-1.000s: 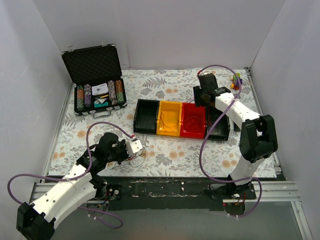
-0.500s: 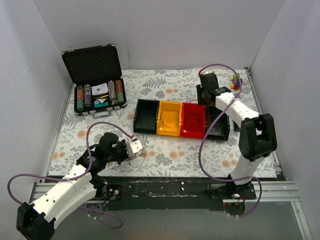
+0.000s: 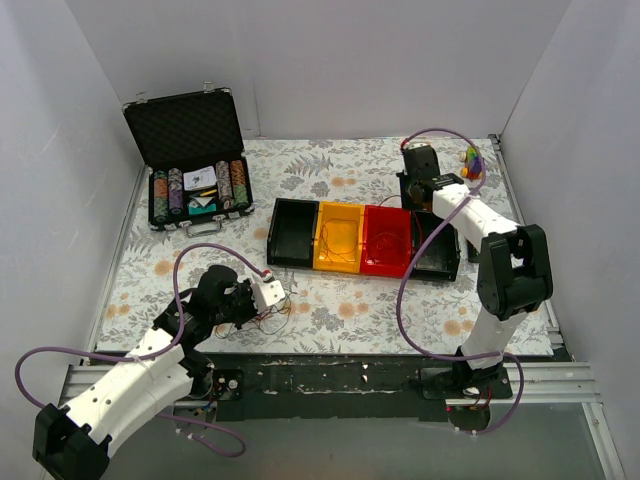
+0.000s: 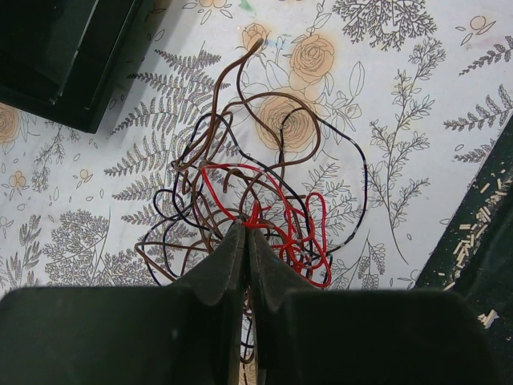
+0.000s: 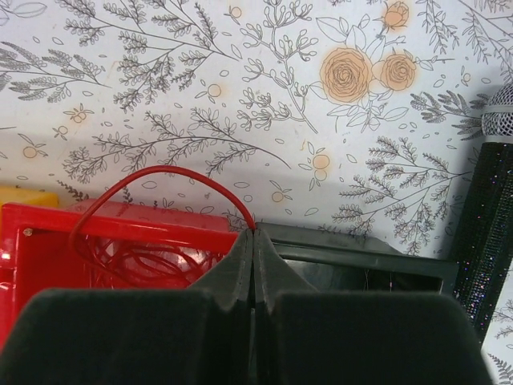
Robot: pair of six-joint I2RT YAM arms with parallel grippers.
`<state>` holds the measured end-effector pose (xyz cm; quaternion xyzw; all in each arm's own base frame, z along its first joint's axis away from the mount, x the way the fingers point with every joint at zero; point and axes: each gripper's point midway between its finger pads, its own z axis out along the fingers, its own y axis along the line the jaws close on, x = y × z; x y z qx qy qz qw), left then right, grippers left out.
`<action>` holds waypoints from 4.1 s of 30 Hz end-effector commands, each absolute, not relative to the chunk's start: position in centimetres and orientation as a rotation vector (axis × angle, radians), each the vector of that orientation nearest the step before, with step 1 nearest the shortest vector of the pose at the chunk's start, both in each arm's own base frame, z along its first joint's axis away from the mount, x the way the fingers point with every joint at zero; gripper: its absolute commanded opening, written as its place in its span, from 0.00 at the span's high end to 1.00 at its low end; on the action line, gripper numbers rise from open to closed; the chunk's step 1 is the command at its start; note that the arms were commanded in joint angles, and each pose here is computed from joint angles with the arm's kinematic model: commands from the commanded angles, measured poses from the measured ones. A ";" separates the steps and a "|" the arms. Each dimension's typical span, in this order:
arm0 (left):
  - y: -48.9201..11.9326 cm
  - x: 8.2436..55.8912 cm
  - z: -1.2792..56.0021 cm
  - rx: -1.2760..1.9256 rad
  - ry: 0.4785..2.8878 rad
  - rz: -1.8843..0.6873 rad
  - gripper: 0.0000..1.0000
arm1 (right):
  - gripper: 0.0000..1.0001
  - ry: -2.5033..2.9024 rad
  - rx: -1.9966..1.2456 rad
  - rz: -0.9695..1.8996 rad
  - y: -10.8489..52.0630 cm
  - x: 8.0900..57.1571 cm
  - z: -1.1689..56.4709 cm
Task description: Untangle the cables
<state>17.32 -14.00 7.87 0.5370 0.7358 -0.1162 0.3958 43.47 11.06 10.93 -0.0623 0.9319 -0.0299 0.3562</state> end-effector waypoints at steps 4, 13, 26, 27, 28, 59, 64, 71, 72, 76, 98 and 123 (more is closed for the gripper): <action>-14.2 17.4 8.3 1.356 1.851 -0.307 0.97 | 0.99 2.207 -0.137 0.016 12.4 44.0 18.8; -14.4 17.3 8.3 1.352 1.846 -0.322 0.96 | 0.99 2.135 -0.229 0.090 17.7 41.2 22.7; -14.1 17.0 8.1 1.343 1.855 -0.321 0.96 | 0.99 2.160 -0.192 0.326 22.4 40.2 22.0; -14.1 16.9 8.0 1.345 1.856 -0.323 0.96 | 0.99 2.161 -0.196 0.352 22.9 40.3 22.1; -14.1 16.8 8.0 1.345 1.854 -0.327 0.96 | 0.99 2.159 -0.202 0.381 23.5 40.3 22.4; -14.2 16.9 8.1 1.339 1.853 -0.339 0.94 | 0.99 2.254 0.037 0.189 14.7 37.0 14.4; -14.3 16.9 8.2 1.339 1.851 -0.343 0.94 | 0.99 2.304 0.031 0.172 14.1 35.5 12.5; -14.6 17.0 8.5 1.334 1.844 -0.357 0.92 | 0.99 2.395 0.001 0.141 14.8 36.3 10.2; -14.6 17.0 8.6 1.332 1.842 -0.358 0.91 | 0.99 2.404 -0.002 0.141 15.0 36.6 10.2; -15.0 17.1 9.5 1.318 1.825 -0.373 0.87 | 0.99 2.443 -0.005 0.107 15.4 37.3 9.2; -15.1 17.9 11.1 1.244 1.827 -0.362 0.71 | 0.48 2.219 0.014 0.074 15.0 37.4 21.9; -12.9 20.0 10.2 0.941 1.931 -0.283 0.67 | 0.28 1.913 -1.020 0.780 36.7 17.2 14.9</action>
